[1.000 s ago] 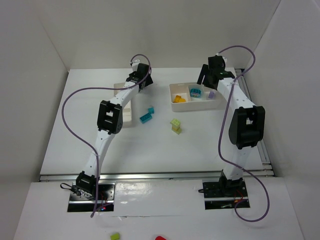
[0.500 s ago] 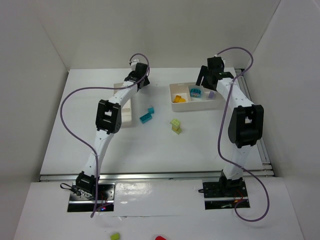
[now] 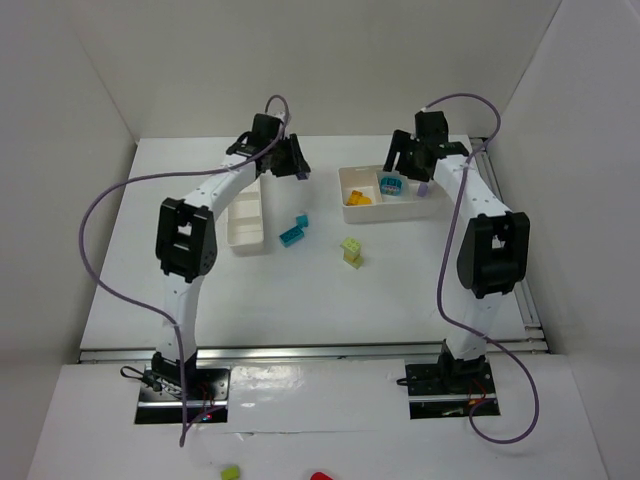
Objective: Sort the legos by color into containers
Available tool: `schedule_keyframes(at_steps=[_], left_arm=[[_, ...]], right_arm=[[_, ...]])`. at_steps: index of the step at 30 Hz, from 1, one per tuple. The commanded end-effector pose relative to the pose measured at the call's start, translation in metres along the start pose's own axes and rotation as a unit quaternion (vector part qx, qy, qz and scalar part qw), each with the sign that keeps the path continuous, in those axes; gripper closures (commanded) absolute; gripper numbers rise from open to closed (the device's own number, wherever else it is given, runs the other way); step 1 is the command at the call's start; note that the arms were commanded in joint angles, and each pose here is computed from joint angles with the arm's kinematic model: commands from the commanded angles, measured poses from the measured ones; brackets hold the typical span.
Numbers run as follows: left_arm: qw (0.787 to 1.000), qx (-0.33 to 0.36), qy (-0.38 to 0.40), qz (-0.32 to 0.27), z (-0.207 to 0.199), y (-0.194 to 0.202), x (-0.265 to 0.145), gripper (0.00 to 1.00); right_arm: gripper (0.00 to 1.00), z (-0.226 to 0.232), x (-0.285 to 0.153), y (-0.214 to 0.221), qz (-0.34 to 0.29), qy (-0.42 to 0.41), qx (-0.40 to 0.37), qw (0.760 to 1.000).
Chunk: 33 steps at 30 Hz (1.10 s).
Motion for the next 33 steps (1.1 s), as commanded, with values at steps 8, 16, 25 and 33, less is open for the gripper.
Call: schedule_keyframes(at_steps=[8, 16, 25, 33], left_arm=[[0.922, 0.120, 0.362, 0.061, -0.055, 0.011, -0.108, 1.00], [0.895, 0.186, 0.403, 0.043, -0.077, 0.022, -0.131, 1.00], [0.886, 0.219, 0.409, 0.025, -0.082, 0.020, -0.137, 1.00], [0.884, 0.224, 0.408, 0.026, -0.080, 0.026, -0.141, 1.00]], right_arm=[[0.23, 0.067, -0.084, 0.001, 0.081, -0.274, 0.003, 0.958], [0.23, 0.095, -0.104, 0.018, 0.169, -0.388, 0.085, 0.902], [0.22, 0.121, -0.100, 0.042, 0.226, -0.415, 0.088, 0.877], [0.23, 0.136, -0.088, 0.062, 0.255, -0.415, 0.091, 0.869]])
Point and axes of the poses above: each gripper's point midway between its finger pads, its own x axis out along the fingers, its own z axis along the line the jaws close on, y = z × x, the point moved 7 cm from there along -x, back along the fingers, and after that the axes turned 4 degrees about x, right-handed, at the moved point
